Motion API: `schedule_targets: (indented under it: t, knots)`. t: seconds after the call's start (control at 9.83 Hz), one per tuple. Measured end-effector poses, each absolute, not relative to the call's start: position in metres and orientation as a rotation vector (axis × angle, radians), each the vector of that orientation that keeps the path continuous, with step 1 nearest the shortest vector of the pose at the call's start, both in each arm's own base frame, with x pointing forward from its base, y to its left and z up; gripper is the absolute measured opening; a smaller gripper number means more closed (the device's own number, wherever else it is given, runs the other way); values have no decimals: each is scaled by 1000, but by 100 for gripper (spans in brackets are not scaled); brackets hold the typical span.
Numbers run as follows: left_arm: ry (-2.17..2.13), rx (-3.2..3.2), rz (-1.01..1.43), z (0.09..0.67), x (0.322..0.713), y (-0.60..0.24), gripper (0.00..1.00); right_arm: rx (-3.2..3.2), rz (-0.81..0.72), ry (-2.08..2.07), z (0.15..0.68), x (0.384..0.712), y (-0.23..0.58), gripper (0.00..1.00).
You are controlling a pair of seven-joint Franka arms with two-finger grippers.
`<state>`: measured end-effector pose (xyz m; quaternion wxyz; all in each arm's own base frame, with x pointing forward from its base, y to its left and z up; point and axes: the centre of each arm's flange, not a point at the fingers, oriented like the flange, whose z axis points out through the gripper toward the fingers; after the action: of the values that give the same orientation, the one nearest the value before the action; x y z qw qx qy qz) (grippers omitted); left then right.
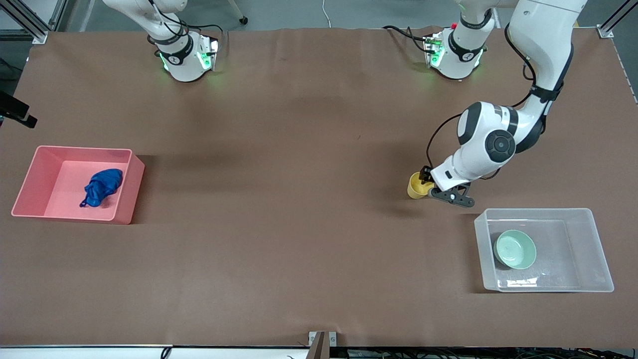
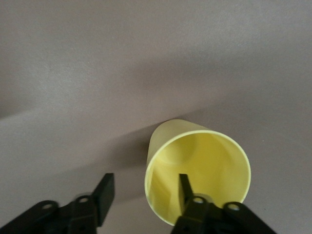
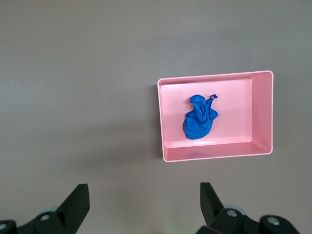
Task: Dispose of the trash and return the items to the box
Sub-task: 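Grasp the yellow cup with the left gripper, then carry the yellow cup into the green bowl and open the left gripper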
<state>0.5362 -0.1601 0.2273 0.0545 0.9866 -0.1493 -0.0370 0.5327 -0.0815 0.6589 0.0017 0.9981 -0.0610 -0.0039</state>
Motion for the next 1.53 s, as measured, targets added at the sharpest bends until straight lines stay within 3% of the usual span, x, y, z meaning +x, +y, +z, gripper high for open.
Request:
schedule_targets:
  t: [0.31,0.41,0.81,1.22,1.53]
  knots:
    - [-500,3002,-79,229,539,-166,8,3130,-13,-193,659,533,-82,100]
    - [-508,2999,-71,231,540,-168,3,3130,-13,-193,659,533,-82,100]
    - [-499,3011,55,281,562,-162,3,3106,-16,-194,659,532,-85,100]
    - [-428,3071,111,396,642,-73,3,3106,-16,-194,659,532,-85,100]
    - [-272,3130,172,391,694,-1,3,3106,-16,-193,659,532,-84,100]
